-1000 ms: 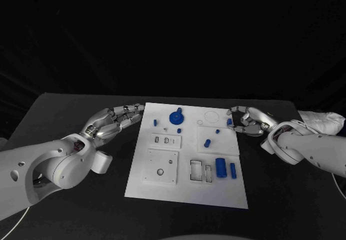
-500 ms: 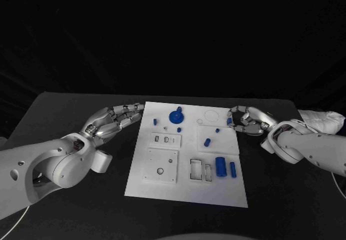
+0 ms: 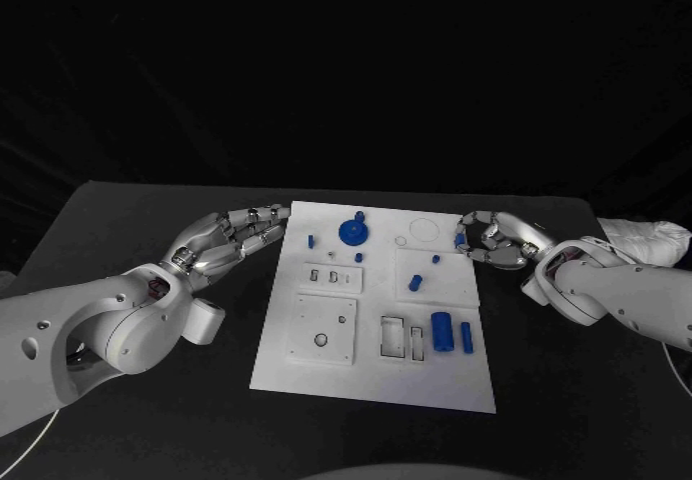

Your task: Assemble the parts on the task board

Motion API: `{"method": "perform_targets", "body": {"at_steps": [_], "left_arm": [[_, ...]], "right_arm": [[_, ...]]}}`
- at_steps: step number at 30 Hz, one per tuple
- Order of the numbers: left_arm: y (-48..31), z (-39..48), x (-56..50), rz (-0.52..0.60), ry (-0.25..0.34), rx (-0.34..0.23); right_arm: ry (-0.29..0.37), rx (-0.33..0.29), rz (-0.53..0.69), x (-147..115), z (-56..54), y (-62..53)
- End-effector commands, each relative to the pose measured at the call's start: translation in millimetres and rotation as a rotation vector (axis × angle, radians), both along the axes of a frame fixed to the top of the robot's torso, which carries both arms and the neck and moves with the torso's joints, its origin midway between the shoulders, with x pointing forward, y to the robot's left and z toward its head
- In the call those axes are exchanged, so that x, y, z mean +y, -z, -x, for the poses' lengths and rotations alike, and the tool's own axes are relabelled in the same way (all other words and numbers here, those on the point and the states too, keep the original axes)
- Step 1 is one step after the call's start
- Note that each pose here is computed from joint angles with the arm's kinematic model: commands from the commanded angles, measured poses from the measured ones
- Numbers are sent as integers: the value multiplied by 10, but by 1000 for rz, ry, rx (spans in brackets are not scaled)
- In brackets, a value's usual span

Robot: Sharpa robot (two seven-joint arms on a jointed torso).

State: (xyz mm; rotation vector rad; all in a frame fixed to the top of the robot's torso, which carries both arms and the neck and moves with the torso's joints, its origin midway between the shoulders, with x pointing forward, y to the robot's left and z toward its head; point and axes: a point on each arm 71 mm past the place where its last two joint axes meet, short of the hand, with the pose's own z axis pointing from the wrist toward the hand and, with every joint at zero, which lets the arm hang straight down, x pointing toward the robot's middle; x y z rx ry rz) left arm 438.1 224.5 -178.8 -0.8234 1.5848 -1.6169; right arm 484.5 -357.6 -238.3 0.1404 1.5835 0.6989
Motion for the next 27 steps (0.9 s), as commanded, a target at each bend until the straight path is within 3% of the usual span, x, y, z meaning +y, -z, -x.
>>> {"method": "perform_targets", "body": {"at_steps": [1, 11, 18, 22, 27], "left_arm": [[-14, 14, -25, 7, 25, -13], [-13, 17, -24, 7, 26, -10], [-13, 17, -14, 6, 24, -10], [-13, 17, -16, 6, 24, -10], [-11, 14, -20, 4, 24, -9]], "right_arm": [[-12, 18, 4, 16, 5, 21], [4, 27, 5, 14, -2, 29], [12, -1, -17, 38, 2, -5], [-5, -19, -44, 131, 9, -103], [-65, -34, -80, 379, -5, -365]]}}
